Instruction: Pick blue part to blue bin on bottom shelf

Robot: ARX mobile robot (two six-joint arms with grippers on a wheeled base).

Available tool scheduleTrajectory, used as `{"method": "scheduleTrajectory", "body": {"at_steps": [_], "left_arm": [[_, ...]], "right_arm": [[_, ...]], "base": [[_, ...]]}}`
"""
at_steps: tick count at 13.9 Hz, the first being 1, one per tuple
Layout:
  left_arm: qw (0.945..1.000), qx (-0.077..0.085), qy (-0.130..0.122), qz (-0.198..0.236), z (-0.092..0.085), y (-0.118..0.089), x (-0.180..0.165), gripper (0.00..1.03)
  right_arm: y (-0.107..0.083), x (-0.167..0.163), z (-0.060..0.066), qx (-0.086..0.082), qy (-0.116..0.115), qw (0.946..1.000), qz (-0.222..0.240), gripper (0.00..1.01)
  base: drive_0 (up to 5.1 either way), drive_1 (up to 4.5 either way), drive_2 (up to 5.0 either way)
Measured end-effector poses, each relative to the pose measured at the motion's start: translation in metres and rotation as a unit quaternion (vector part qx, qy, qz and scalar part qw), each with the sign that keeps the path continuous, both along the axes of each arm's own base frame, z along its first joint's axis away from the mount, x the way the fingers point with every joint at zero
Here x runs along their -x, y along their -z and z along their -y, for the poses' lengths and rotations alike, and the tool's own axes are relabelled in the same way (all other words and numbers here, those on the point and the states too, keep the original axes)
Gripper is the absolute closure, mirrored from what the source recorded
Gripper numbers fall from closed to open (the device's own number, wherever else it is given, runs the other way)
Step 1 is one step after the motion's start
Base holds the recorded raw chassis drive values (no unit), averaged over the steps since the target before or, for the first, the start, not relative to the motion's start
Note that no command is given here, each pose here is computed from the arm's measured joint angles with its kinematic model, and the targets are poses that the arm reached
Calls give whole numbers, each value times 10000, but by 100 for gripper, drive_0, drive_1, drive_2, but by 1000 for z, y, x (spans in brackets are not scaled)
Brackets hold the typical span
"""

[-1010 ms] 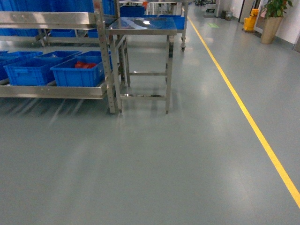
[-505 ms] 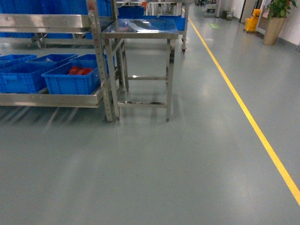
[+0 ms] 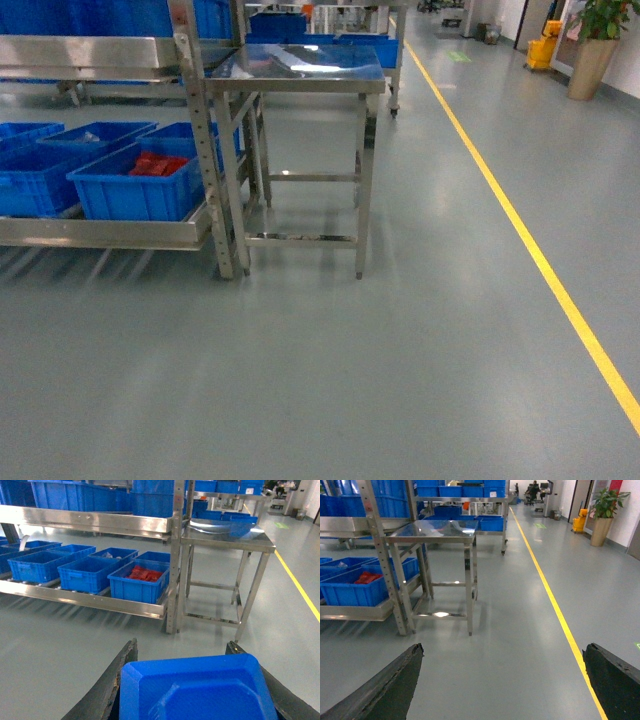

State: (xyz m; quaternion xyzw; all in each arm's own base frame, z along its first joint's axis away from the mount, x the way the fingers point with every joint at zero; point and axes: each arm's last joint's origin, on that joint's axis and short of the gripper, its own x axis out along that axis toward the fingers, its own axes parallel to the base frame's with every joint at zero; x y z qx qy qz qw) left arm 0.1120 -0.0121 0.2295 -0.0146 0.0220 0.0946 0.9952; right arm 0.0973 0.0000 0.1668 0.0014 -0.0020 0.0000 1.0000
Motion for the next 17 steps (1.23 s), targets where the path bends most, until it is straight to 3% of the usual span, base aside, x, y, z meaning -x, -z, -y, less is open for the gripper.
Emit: {"method": "scheduleTrajectory", "body": {"at_steps": [17], "left_arm": [[10000,-4,0,-19,0,0,0,59]], "right_arm": [[0,0,0,0,2,10000,0,3]], "base": [[5,437,-426]]}}
